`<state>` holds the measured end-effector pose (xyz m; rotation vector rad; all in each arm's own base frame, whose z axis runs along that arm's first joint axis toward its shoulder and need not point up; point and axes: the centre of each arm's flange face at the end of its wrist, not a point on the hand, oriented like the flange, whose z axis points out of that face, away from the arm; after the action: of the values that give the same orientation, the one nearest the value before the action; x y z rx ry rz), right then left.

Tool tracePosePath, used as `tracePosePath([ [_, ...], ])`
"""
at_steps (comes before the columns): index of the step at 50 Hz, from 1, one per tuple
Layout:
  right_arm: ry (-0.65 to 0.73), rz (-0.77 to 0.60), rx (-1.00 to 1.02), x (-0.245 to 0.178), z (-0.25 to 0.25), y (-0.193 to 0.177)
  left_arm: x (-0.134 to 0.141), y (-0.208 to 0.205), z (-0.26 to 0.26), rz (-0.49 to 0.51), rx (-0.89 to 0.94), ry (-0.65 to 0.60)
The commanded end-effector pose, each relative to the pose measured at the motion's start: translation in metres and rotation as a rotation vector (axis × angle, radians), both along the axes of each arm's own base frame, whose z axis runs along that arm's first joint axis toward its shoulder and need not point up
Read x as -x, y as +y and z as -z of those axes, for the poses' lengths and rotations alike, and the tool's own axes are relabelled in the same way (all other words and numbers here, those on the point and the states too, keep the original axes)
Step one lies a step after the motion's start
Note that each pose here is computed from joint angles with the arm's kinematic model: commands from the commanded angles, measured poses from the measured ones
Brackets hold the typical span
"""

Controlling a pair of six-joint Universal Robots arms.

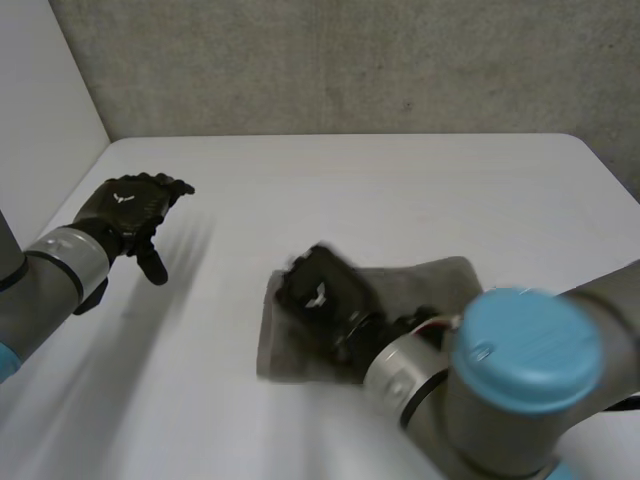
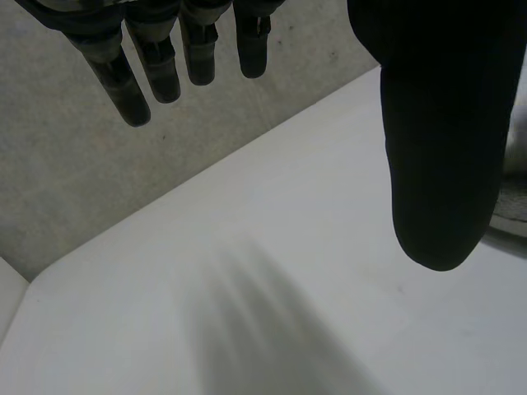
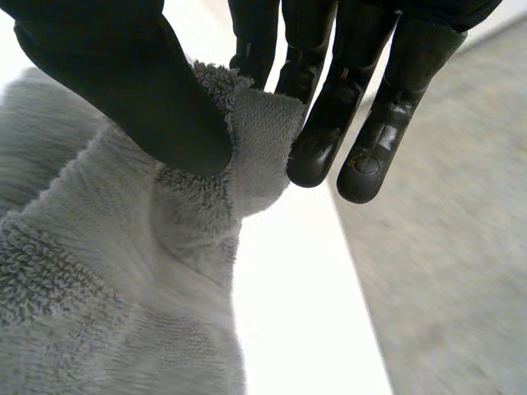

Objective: Fold the towel.

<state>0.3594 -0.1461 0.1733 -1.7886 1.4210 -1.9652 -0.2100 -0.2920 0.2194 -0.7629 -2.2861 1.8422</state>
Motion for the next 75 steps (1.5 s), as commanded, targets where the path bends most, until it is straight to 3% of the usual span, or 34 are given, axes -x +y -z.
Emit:
tracePosePath([
  [1,0.068,-0.033,-0.052,-0.01,0.034,0.011,0.008,0.01,0.01,0.025,-0.014,0.0],
  [7,0.018,-0.001,-0.046,-0.007,0.016,0.004,0.026,0.02,0.004,0.081,0.006,0.027],
  [12,-0.094,0.151,-0.108,0.019,-0.009,-0.034,0.044,0.026,-0.01,0.125,0.043,0.075],
  [17,-0.214,0.364,-0.358,0.071,-0.023,-0.067,0.07,0.04,-0.023,0.2,0.056,0.144],
  [22,-0.201,0.48,-0.513,0.109,-0.008,-0.078,0.087,0.05,-0.013,0.248,0.03,0.142],
  [28,-0.163,0.561,-0.589,0.149,0.013,-0.081,0.1,0.055,0.011,0.221,-0.015,0.105],
  [40,-0.145,0.656,-0.585,0.187,0.037,-0.09,0.119,0.082,0.062,0.227,-0.121,0.01],
  [52,-0.175,0.621,-0.507,0.183,0.023,-0.106,0.115,0.082,0.046,0.185,-0.074,0.024],
  [56,-0.166,0.523,-0.458,0.159,0.011,-0.1,0.11,0.081,0.03,0.165,-0.038,0.043],
  [58,-0.169,0.387,-0.394,0.122,-0.008,-0.086,0.103,0.079,0.012,0.139,0.003,0.065],
  [65,-0.174,0.2,-0.291,0.063,-0.036,-0.051,0.07,0.066,-0.02,0.04,0.071,0.1],
  [69,-0.101,-0.009,-0.324,0.009,-0.015,0.006,0.051,0.062,-0.033,-0.008,0.102,0.117],
  [75,-0.007,-0.114,-0.34,-0.014,0.016,0.036,0.04,0.06,-0.039,-0.039,0.121,0.127],
])
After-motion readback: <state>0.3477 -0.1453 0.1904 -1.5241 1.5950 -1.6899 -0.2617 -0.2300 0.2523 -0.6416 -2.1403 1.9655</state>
